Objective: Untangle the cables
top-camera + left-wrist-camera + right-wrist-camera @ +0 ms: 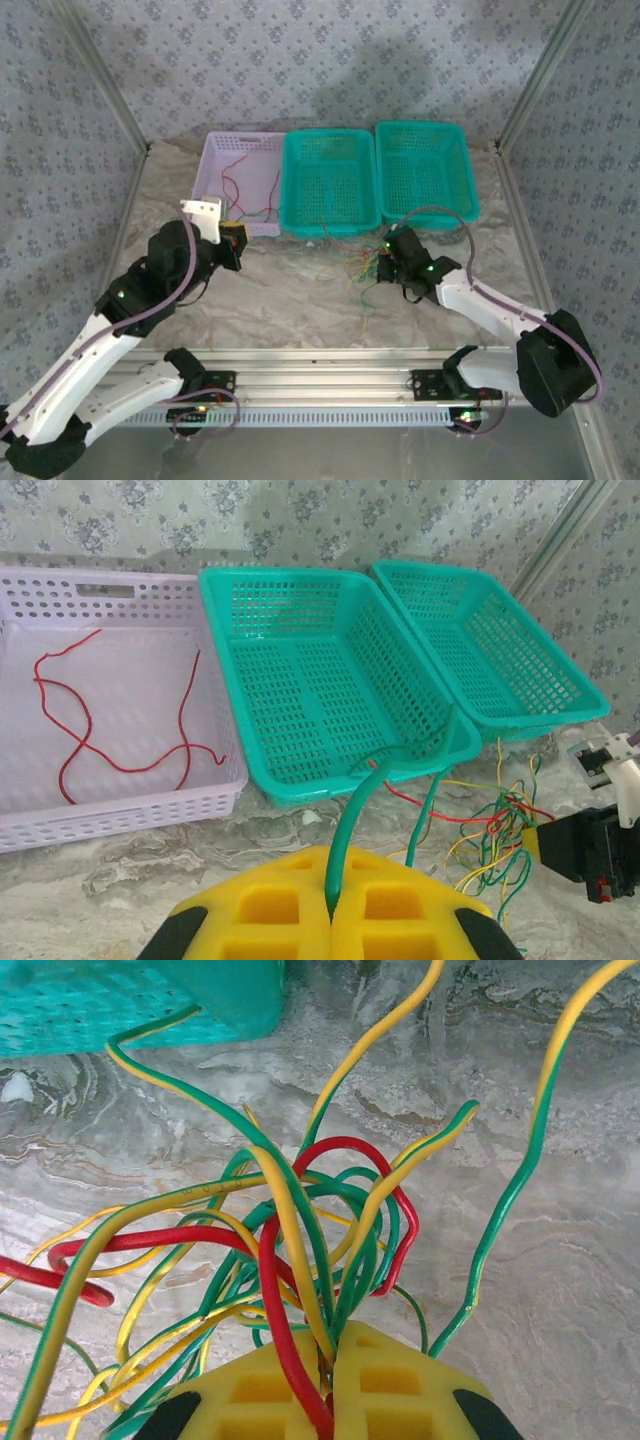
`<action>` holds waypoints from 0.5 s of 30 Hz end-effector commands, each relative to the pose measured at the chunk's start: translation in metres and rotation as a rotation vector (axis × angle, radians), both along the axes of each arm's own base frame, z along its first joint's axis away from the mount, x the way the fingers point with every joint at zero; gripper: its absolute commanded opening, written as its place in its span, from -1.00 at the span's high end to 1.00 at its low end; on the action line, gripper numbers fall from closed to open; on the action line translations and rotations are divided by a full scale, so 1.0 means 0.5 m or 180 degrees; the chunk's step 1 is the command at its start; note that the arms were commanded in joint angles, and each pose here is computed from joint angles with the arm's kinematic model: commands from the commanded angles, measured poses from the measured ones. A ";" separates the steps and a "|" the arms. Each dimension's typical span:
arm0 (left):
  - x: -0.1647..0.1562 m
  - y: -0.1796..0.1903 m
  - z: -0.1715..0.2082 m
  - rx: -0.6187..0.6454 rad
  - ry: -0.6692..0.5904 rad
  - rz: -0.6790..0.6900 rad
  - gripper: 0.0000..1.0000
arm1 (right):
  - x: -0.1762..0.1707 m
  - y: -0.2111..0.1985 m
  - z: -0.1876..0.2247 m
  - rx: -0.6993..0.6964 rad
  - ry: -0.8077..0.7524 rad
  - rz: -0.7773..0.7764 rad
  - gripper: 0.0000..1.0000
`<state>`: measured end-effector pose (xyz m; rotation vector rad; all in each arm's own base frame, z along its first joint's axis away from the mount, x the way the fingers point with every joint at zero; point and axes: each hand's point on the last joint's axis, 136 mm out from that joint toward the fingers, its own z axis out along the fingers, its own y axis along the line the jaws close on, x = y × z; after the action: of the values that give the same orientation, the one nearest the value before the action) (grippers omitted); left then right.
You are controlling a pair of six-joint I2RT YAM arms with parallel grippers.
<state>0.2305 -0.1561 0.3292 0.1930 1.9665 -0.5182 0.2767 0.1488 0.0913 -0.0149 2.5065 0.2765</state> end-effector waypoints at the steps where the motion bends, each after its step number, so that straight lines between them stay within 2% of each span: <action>1: 0.007 -0.008 0.040 -0.0064 -0.0154 -0.0043 1.00 | -0.006 -0.001 0.008 -0.0012 -0.0032 0.0047 1.00; 8: 0.053 -0.053 0.046 -0.0080 -0.0203 -0.0083 1.00 | -0.014 0.006 0.027 0.0095 -0.0154 0.0114 1.00; 15: 0.129 -0.118 0.055 -0.0138 -0.0248 -0.0128 1.00 | -0.015 0.010 0.060 0.0223 -0.0345 0.0174 1.00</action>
<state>0.2805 -0.2028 0.3205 0.2304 1.9908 -0.5083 0.2701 0.1503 0.1143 -0.0383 2.4255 0.3461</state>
